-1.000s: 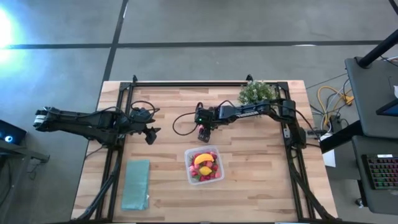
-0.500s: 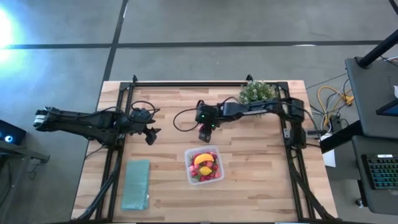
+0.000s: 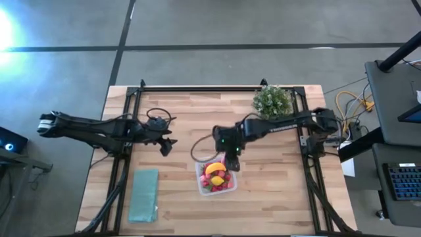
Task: Pick and placing Produce into tupperware
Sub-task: Put the pink peach into the transparent bin, then return to Home Position
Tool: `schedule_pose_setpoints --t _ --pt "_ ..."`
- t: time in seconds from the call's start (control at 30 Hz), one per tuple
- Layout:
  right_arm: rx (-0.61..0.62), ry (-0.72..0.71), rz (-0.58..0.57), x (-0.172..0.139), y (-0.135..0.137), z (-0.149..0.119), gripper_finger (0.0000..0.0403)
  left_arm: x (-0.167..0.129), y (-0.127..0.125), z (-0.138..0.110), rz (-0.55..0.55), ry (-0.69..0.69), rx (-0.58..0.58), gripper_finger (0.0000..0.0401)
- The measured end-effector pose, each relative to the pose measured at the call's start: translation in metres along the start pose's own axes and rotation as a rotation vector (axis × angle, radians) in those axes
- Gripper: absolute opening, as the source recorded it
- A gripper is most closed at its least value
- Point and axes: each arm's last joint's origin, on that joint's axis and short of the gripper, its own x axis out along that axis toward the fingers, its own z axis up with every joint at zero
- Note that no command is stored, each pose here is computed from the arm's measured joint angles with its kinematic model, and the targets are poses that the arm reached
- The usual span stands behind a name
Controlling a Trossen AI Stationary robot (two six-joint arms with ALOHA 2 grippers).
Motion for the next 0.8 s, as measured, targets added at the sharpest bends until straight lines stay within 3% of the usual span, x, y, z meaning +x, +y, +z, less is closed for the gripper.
schedule_pose_setpoints --t 0.17,0.3,0.43,0.63,0.8 --pt "-0.055 -0.021 -0.032 0.007 0.019 -0.002 0.0167 0.006 -0.003 0.001 0.009 0.03 0.0 0.024" --pt "-0.052 -0.037 -0.073 -0.005 0.02 -0.003 0.0198 -0.001 -0.009 0.011 -0.056 0.022 -0.104 0.024" --pt "-0.06 -0.049 -0.095 -0.016 0.023 -0.006 0.0223 -0.015 -0.011 0.021 -0.104 -0.012 -0.12 0.024" --pt "-0.035 -0.282 -0.256 -0.077 0.038 -0.011 0.0237 -0.048 -0.01 0.038 -0.193 -0.139 -0.132 0.024" --pt "0.012 -0.432 -0.23 -0.128 0.052 -0.027 0.0237 -0.067 -0.003 0.038 -0.235 -0.211 -0.091 0.024"
